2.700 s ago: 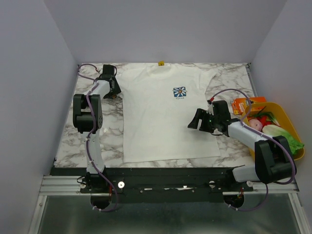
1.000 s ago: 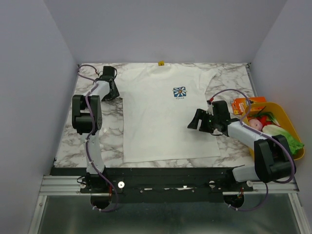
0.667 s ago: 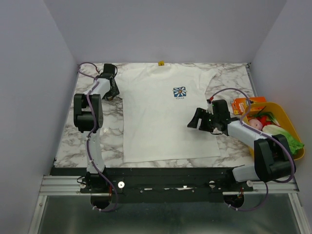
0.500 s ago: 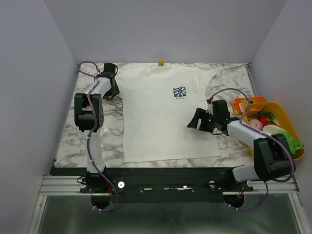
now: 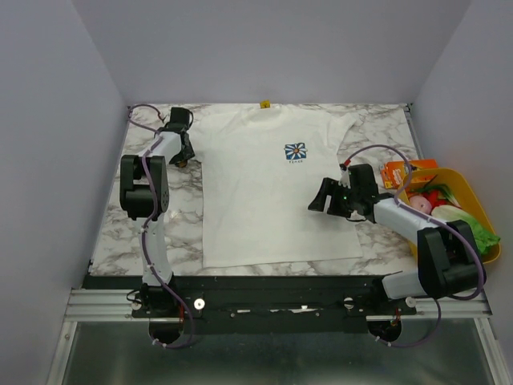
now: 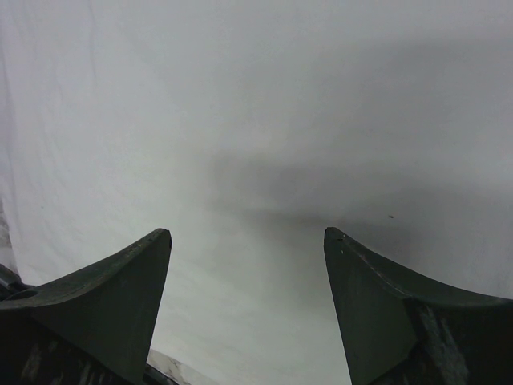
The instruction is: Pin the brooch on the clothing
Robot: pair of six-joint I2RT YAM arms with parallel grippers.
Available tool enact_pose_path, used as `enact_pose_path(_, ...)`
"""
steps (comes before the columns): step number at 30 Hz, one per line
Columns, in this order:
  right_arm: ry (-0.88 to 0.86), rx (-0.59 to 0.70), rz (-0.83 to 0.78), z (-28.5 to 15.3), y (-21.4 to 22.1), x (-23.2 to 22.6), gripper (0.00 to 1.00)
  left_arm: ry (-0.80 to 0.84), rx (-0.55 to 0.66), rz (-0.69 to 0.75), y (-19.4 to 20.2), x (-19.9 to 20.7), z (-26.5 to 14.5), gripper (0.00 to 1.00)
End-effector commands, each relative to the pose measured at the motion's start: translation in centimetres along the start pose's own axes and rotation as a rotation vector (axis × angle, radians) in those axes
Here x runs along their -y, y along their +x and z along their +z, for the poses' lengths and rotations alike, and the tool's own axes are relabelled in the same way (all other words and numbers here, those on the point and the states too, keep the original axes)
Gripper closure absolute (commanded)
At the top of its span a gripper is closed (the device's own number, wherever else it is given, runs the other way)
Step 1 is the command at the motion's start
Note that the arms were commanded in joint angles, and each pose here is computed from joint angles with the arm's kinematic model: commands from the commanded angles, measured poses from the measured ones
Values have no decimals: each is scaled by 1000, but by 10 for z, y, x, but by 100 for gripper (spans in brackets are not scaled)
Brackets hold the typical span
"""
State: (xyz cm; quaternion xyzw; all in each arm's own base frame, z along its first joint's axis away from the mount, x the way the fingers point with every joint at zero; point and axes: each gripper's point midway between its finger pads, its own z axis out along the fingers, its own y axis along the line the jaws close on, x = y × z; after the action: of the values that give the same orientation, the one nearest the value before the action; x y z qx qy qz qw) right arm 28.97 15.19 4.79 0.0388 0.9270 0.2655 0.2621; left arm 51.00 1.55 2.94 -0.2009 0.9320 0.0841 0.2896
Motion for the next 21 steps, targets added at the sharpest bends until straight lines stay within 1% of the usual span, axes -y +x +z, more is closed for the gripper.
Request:
enact_pose_path(1, -17, 30, -31, -5, -9, -7, 15, 2, -105, 33, 44, -8, -8, 47)
enact_pose_path(2, -18, 35, -31, -6, -9, -8, 15, -4, -124, 39, 55, -11, -9, 47)
enact_pose_path(3, -23, 39, -33, -7, -10, -9, 15, 4, -110, 32, 52, -11, -15, 46)
enact_pose_path(5, -26, 42, -34, -9, -10, -10, 15, -3, -136, 41, 68, -17, -18, 46)
enact_pose_path(6, -27, 43, -35, -9, -10, -10, 15, 1, -122, 37, 67, -17, -23, 46)
enact_pose_path(8, -26, 44, -35, -11, -9, -10, 15, 4, -143, 43, 80, -20, -26, 45)
enact_pose_path(10, -29, 48, -35, -12, -9, -11, 15, 18, -148, 49, 86, -17, -32, 45)
enact_pose_path(11, -30, 50, -36, -12, -9, -11, 15, 12, -166, 57, 98, -20, -32, 44)
enact_pose_path(15, -36, 58, -40, -16, -10, -13, 15, 30, -187, 77, 120, -15, -42, 45)
enact_pose_path(16, -39, 59, -42, -17, -10, -14, 15, 36, -185, 84, 124, -12, -45, 45)
enact_pose_path(17, -41, 65, -46, -18, -11, -15, 15, 31, -190, 86, 130, -15, -46, 48)
enact_pose_path(20, -49, 74, -54, -21, -14, -18, 15, 55, -174, 76, 129, -13, -53, 50)
enact_pose_path(21, -52, 76, -58, -22, -15, -19, 15, 65, -154, 70, 122, -13, -59, 50)
